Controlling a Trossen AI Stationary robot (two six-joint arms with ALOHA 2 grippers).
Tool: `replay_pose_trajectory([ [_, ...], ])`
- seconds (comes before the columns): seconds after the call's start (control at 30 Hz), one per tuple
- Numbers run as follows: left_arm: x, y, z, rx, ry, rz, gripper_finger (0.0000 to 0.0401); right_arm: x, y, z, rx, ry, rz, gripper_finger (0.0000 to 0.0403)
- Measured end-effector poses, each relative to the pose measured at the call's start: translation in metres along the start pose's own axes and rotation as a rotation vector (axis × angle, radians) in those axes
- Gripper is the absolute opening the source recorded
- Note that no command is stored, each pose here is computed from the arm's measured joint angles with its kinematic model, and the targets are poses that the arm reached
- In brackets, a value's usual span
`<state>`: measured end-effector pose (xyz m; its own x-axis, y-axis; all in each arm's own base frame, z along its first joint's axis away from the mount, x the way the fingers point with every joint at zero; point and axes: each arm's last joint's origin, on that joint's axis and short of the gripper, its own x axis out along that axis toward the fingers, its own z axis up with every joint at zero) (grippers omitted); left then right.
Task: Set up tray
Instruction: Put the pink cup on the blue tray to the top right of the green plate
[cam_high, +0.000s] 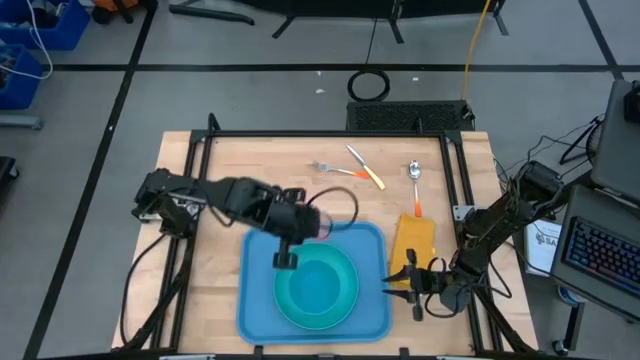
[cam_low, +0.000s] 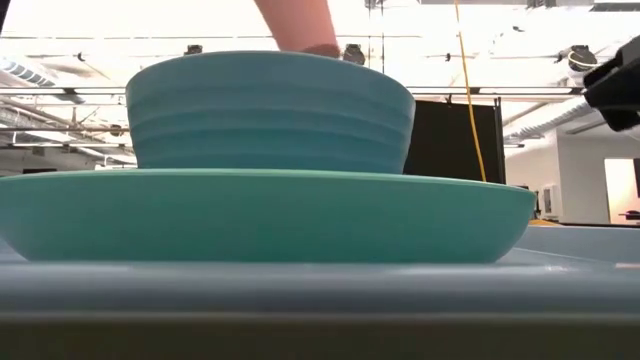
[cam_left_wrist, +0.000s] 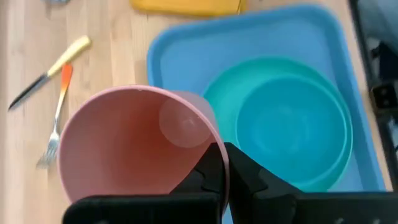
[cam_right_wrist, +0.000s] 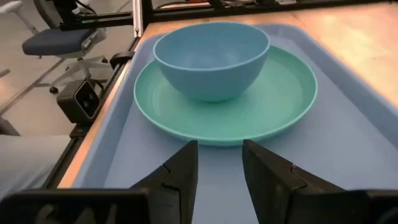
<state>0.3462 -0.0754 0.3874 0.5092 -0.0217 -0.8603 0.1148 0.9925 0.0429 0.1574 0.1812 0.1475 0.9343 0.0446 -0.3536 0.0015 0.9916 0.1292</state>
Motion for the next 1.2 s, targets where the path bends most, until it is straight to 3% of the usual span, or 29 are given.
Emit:
replay_pose_trajectory([
  [0.27,0.032,0.032,0.023,0.024,-0.115,-0.121,0.0002,-0.007,-0.007,-0.014,0.045,-0.008,-0.042,0.0114],
  [0.5,0.084,0.044,0.031,0.055,-0.07,-0.178,0.0002,-0.013,-0.017,-0.028,0.091,0.002,-0.045,0.0114],
  [1.0,0.163,0.03,0.042,0.2,-0.088,-0.231,0.0002,-0.019,-0.037,-0.048,0.152,0.028,-0.087,0.0114],
  [1.2,0.189,0.031,0.049,0.19,0.011,-0.213,0.0002,-0.019,-0.036,-0.048,0.141,0.022,-0.086,0.0114],
])
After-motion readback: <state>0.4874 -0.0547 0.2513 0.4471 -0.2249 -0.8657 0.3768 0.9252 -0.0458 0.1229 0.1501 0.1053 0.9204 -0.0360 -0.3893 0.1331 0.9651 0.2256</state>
